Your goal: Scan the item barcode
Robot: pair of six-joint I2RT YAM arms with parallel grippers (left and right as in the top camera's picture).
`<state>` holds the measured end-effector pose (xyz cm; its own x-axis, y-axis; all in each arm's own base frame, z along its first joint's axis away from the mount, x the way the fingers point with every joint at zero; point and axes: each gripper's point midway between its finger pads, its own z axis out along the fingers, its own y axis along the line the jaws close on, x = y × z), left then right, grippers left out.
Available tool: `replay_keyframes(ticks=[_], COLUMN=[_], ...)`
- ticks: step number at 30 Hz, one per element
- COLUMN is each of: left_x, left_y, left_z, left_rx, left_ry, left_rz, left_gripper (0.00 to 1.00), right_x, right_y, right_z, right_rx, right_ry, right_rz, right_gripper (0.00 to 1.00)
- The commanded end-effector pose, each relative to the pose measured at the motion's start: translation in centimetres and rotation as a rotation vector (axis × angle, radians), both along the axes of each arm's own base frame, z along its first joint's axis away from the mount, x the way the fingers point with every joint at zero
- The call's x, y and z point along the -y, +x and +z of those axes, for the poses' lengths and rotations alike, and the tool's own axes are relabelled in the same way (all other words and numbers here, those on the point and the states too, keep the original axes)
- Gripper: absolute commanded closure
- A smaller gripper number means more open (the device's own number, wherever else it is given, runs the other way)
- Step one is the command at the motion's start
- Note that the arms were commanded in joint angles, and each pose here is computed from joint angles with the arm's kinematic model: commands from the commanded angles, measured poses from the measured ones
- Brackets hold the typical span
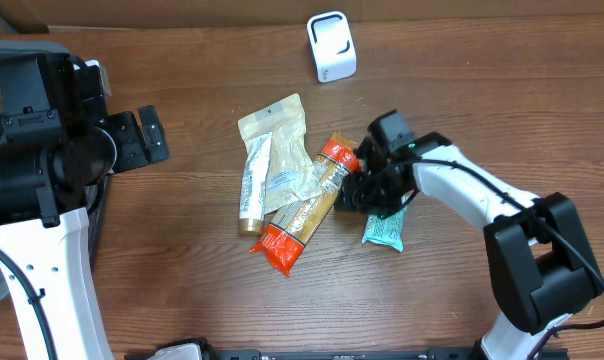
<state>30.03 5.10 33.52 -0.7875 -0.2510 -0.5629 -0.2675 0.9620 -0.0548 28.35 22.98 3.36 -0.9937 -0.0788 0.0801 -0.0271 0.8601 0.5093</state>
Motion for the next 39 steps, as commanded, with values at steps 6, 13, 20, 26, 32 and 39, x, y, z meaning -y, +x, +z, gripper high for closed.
replay_keyframes(ticks=[6,13,20,26,32,39], left_x=[0.0,0.0,0.0,0.0,0.0,0.0], left_y=[0.1,0.1,0.1,0.1,0.1,0.1], left_z=[-0.2,-0.2,-0.2,-0.2,-0.2,-0.2], left_rx=[-0.002,-0.002,-0.002,-0.002,-0.002,-0.002], left_ry=[-0.012,-0.012,-0.012,-0.011,-0.012,-0.012], left_rz=[0.004,0.004,0.005,0.004,0.004,0.004], left_gripper=[0.00,0.01,0.00,0.00,0.00,0.00], right_x=[6.3,12.7,17.6,17.8,21.3,27.7], right_y=[-1.2,1.0,3.5,6.0,7.8,7.9], right_z=[-2.3,-2.5,-1.9,0.8,4.4,3.3], right_rx=[-0.038,-0.057,-0.021,0.043,0.151,0.226], right_ry=[-0.328,-0.419,-0.394,-0.155,-0.039,-0.068], right_rz=[-0.080,-0.240,-0.316,-0.307,-0.395,-0.441], right_gripper=[0.41,0.41,0.41,0.41,0.38,0.22])
